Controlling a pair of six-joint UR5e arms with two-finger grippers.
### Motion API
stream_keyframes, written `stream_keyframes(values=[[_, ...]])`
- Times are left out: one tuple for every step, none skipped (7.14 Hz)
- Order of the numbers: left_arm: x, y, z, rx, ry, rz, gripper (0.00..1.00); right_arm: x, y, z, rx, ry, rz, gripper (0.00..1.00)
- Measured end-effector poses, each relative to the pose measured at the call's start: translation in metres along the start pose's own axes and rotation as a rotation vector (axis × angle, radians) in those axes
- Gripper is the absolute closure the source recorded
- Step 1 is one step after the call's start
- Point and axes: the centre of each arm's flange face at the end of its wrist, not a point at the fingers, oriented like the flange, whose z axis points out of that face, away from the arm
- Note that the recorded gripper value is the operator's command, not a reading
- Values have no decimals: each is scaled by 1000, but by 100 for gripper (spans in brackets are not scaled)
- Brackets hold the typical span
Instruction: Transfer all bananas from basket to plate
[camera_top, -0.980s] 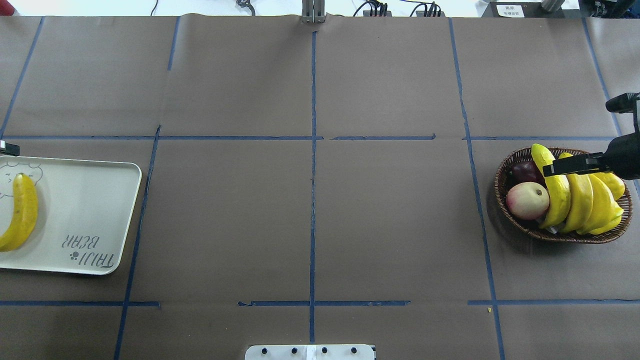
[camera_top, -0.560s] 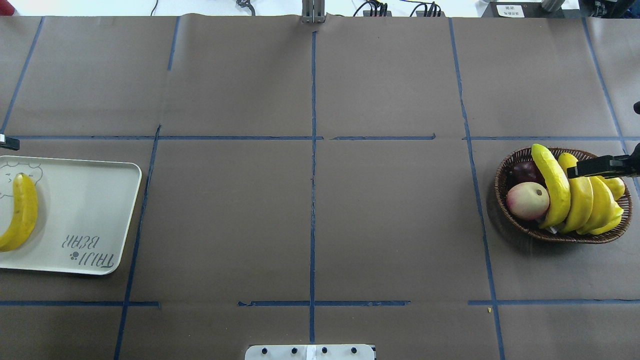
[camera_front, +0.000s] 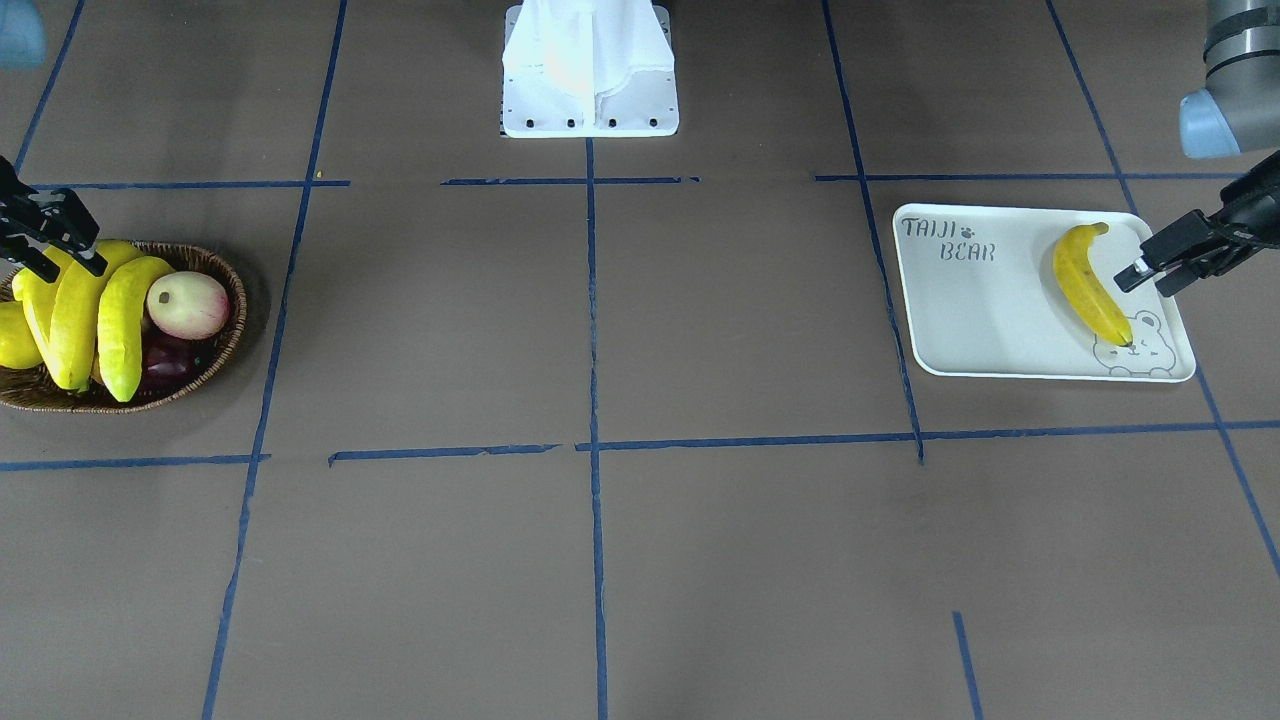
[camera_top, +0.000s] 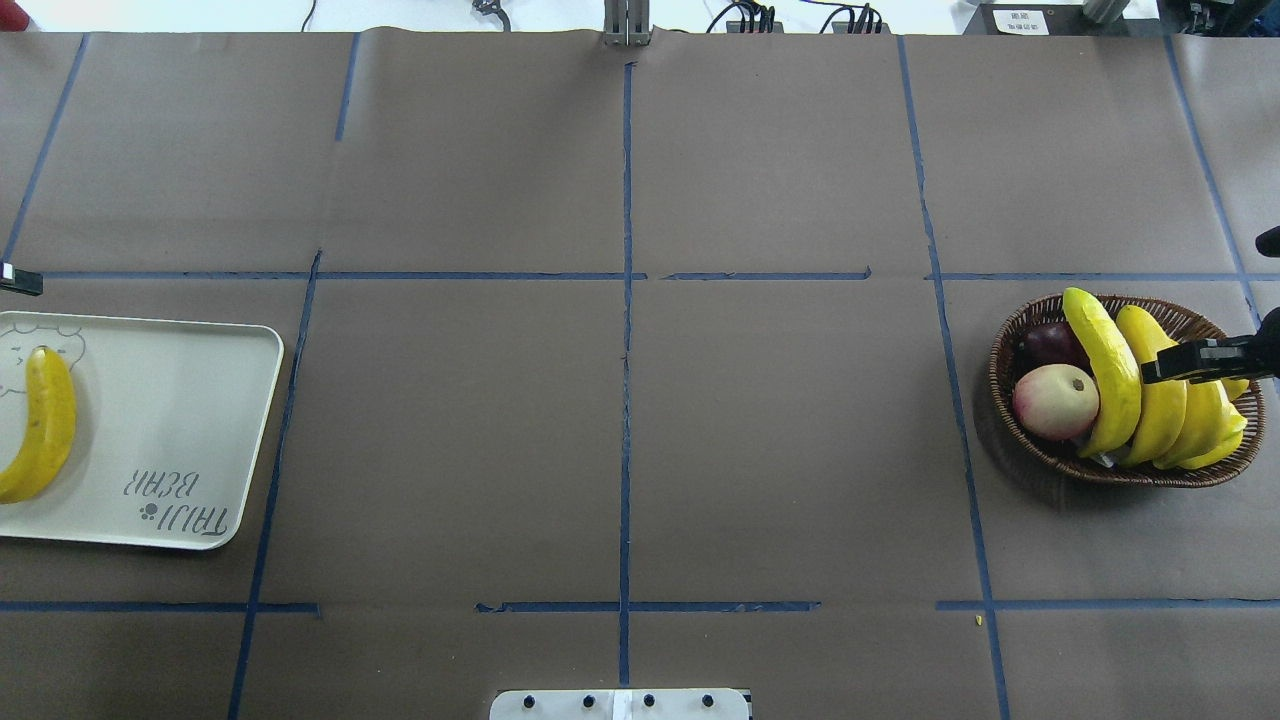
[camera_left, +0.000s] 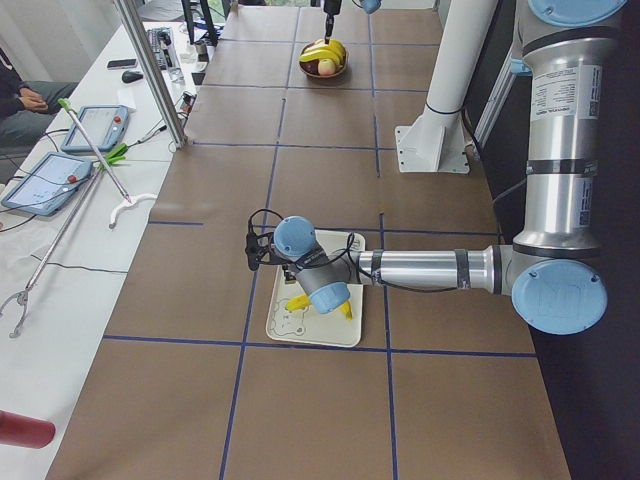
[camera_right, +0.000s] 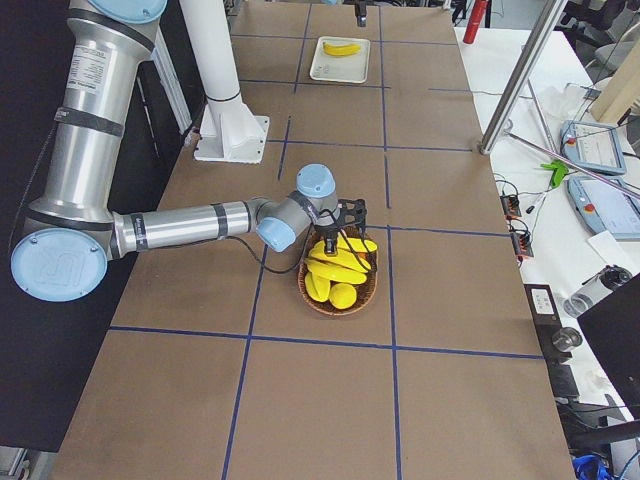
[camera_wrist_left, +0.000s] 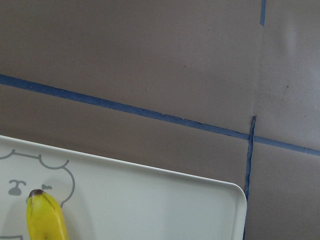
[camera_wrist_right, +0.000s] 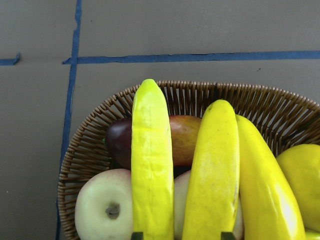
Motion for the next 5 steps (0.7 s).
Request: stream_keyframes(values=[[0,0,0,0,0,0,1,-1,2,4,-5,7,-5,44],[0,-1,1,0,0,0,1,0,3,6,-5,12,-9,45],[0,-1,1,0,0,1,1,-1,2,4,-4,7,-11,45],[0,-1,1,0,0,0,1,-1,0,-1,-3,-6,-7,45],[0,-1,1,1,0,0,1,3,-4,-9,-1,-25,5,45]])
